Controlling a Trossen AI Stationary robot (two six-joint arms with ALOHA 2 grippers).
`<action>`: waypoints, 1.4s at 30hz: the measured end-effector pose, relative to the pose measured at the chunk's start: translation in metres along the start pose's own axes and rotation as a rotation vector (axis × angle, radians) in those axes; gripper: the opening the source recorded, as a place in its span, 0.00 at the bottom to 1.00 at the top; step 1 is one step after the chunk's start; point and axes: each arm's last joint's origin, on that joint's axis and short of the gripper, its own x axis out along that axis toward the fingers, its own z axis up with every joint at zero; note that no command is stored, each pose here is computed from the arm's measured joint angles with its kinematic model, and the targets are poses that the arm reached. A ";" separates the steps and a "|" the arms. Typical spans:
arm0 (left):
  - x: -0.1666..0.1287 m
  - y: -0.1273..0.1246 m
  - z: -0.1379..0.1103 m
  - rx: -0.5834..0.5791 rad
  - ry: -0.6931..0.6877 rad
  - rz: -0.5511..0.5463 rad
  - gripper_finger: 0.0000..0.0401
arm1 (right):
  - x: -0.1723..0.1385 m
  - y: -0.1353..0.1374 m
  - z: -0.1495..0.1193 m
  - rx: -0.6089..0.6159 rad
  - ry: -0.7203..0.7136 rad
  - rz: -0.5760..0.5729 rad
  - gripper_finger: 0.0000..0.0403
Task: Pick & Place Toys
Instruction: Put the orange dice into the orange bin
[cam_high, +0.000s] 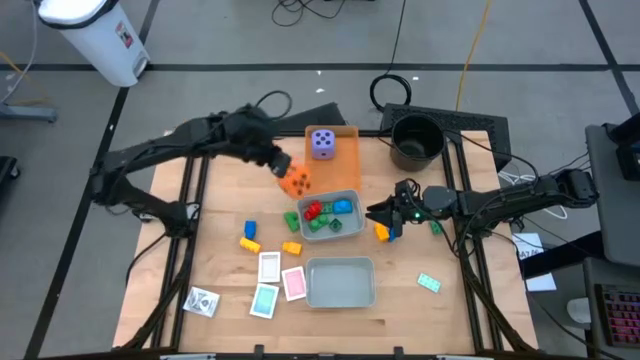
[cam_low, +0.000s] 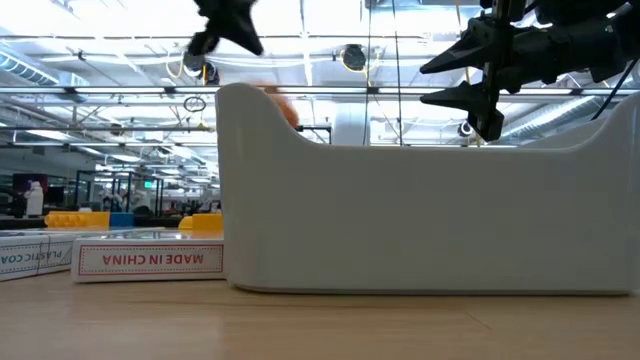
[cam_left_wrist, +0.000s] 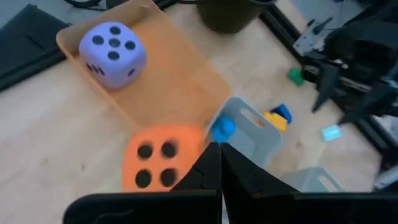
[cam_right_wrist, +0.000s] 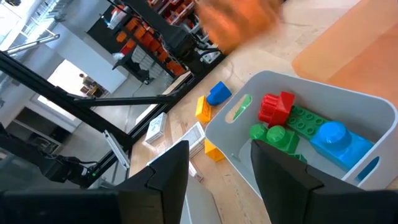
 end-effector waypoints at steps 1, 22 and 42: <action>0.007 0.000 0.005 0.008 0.003 0.009 0.01 | 0.000 0.000 0.000 0.000 0.000 0.000 0.41; 0.000 0.002 0.006 0.209 0.231 0.111 0.00 | 0.000 0.001 0.001 -0.040 -0.006 0.005 0.41; -0.032 -0.038 -0.116 0.490 0.574 0.205 0.11 | 0.000 0.000 0.001 -0.037 -0.009 0.002 0.41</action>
